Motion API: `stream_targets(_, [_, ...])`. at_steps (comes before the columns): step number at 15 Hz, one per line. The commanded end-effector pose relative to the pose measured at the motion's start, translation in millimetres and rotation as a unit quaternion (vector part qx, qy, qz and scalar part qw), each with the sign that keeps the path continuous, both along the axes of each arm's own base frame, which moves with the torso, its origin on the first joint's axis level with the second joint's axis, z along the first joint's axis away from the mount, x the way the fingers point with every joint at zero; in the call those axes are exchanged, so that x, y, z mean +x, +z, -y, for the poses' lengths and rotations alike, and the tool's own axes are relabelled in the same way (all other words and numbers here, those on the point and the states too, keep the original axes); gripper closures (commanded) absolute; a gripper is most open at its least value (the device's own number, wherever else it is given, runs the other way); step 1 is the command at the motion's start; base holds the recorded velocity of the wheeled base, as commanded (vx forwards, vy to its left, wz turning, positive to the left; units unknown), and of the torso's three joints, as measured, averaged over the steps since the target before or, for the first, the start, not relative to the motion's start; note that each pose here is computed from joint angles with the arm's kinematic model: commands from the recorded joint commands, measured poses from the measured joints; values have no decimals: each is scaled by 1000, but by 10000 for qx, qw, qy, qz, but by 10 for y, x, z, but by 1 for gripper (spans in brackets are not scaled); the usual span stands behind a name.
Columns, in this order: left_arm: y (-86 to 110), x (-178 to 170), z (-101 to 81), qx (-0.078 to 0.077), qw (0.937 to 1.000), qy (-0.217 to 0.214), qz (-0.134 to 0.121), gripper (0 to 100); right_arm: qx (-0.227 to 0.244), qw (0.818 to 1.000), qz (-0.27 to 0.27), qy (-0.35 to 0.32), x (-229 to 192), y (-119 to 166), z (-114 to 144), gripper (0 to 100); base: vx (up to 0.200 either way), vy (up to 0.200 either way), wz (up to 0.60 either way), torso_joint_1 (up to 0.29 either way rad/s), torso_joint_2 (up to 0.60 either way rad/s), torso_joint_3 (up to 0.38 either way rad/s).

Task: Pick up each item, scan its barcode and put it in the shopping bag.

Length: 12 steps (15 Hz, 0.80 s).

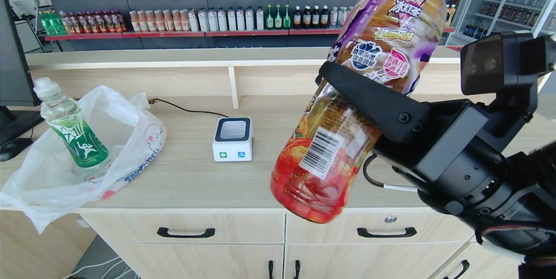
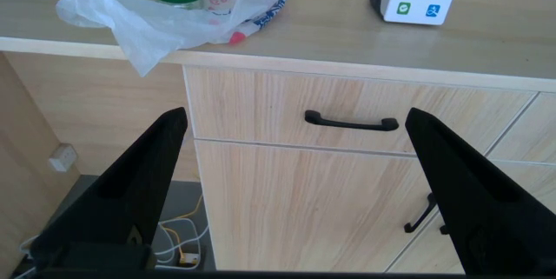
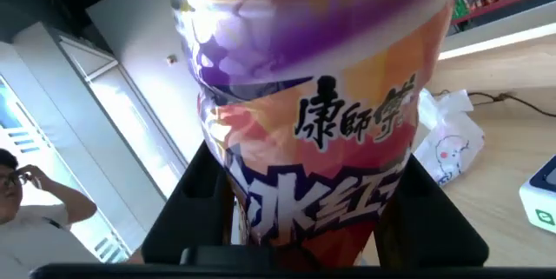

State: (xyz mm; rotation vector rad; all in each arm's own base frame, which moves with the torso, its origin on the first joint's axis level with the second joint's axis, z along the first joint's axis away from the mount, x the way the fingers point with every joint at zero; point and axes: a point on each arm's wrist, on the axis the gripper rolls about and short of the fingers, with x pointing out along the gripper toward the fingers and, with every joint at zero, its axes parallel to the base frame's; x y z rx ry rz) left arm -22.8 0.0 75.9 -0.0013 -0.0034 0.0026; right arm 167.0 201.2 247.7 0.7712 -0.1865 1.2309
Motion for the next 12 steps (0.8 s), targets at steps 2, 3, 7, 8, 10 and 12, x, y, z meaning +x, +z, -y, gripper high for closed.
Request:
stream_targets(2, [1,1,0,-1,10000,3,-2,0,262,9987,-203,375,-146,85,45,100,0,0,0,0,0,0])
stream_targets(3, [1,1,0,-1,10000,3,-2,0,299,9979,-261,505,-210,93,59,100,0,0,0,0,0,0])
stream_targets(7, [1,1,0,-1,10000,3,-2,0,298,9977,-262,551,-245,93,67,100,0,0,0,0,0,0])
stream_targets(8, [1,1,0,-1,10000,3,-2,0,290,9977,-261,547,-245,89,68,100,0,0,0,0,0,0])
stream_targets(10, [1,0,0,-1,10000,3,6,0,297,9969,-217,696,-313,104,22,100,0,0,0,0,0,0])
stream_targets(12, [1,1,0,-1,10000,3,-2,0,276,9964,-133,796,-373,112,-19,100,0,0,0,0,0,0])
